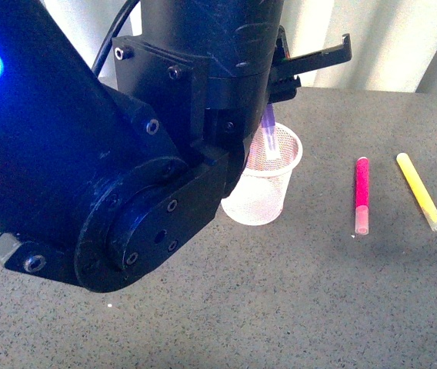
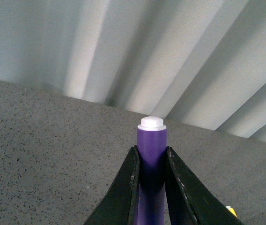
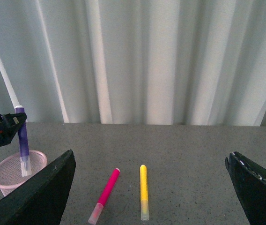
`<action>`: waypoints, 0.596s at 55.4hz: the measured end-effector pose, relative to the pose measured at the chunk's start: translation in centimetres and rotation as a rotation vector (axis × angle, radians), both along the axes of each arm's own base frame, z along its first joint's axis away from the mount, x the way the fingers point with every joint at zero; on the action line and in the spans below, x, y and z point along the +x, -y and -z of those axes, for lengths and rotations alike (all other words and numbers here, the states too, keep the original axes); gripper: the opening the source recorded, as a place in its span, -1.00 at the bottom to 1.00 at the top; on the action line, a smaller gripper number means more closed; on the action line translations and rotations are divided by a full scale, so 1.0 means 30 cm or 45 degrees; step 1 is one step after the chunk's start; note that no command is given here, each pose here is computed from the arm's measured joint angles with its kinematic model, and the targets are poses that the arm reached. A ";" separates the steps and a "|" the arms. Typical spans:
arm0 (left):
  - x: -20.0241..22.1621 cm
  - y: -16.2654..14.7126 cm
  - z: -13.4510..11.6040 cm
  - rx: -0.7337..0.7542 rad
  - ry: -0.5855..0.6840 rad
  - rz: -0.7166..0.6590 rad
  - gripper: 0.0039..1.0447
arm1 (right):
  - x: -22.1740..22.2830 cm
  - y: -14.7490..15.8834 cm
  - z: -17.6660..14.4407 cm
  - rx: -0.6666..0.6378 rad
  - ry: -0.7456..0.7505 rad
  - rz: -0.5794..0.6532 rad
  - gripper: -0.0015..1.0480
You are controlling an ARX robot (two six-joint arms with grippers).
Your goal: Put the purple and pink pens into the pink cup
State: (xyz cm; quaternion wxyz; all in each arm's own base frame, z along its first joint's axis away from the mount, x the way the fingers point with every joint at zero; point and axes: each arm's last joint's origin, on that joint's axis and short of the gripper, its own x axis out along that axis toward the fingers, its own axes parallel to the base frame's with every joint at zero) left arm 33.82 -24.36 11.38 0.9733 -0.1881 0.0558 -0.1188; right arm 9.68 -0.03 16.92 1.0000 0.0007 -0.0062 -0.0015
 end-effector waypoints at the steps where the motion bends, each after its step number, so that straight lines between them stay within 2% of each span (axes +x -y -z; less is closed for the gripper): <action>1: -0.001 0.000 -0.001 -0.002 0.004 0.002 -0.78 | 0.000 0.000 0.000 0.000 0.000 0.000 0.86; 11: -0.011 -0.008 0.009 -0.002 0.005 0.005 -0.75 | 0.000 0.000 0.000 0.000 0.000 0.000 0.86; 19: -0.021 -0.015 0.019 0.003 -0.002 0.016 -0.30 | 0.000 0.000 0.000 0.000 0.000 0.000 0.86; 23: -0.032 -0.023 0.025 0.003 -0.008 0.015 0.01 | 0.000 0.000 0.000 0.000 0.000 0.000 0.86; 33: -0.053 -0.038 0.025 0.003 -0.015 0.015 0.56 | 0.000 0.000 0.000 0.000 0.000 0.000 0.86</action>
